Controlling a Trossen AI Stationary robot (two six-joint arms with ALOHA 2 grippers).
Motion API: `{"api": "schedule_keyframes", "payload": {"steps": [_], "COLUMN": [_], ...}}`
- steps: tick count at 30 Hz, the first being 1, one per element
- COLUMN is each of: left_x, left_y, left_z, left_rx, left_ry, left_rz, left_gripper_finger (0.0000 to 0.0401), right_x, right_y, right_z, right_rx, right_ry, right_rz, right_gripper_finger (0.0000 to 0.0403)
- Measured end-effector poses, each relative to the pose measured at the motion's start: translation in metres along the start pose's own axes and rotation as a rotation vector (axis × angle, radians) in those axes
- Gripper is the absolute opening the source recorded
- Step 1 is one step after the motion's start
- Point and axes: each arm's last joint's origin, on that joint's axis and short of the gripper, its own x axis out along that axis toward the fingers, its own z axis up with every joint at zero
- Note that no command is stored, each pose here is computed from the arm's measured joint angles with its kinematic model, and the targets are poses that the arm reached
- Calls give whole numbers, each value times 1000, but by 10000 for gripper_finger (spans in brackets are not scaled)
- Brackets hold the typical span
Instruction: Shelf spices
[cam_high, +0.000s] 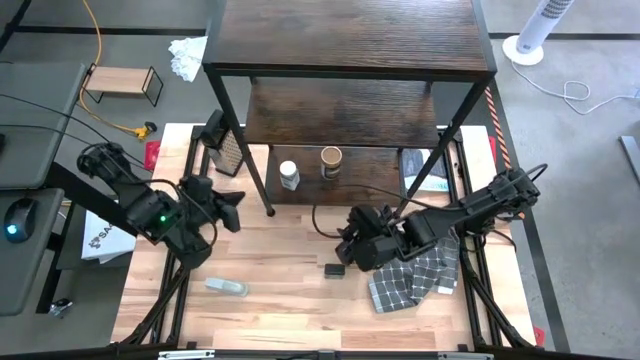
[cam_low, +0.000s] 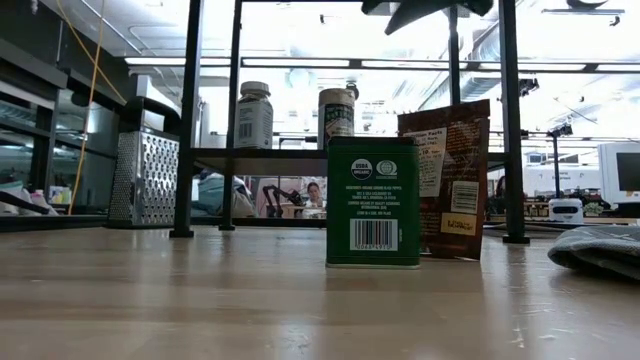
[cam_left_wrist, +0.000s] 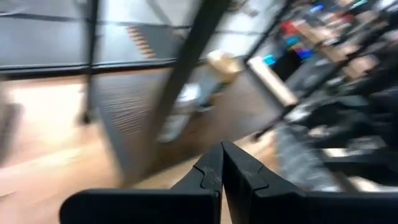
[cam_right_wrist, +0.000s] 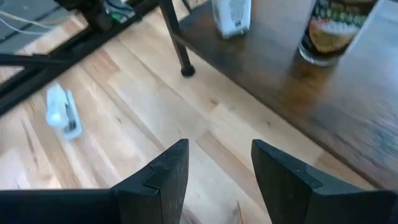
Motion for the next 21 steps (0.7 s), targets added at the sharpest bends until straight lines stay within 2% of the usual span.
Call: {"api": "schedule_keyframes", "payload": {"steps": [2,5,12,16,21], "left_x": [2,12,43,52,56], "left_y": [11,15,16,14,1], "left_z": [2,1,10,15,16], "left_rx": [-3,-53,-12,-7,-5], "left_ry": [-2,-56,-160,-183,-178], "left_rz": [83,115,283,302,232], "left_gripper_finger": [0,0,0,0,0], "right_x": [-3,-7,-10,-13,-20], "right_y": [0,0,3,5,10], "right_z": [-5,-10,-11,-14,-20], "right_rx": [15,46,87,84,49], "right_ry": [15,11,-21,-24,-36], "right_rz": [-12,-29,-21,-4,19], "right_gripper_finger": [172,172,172,172,172]}}
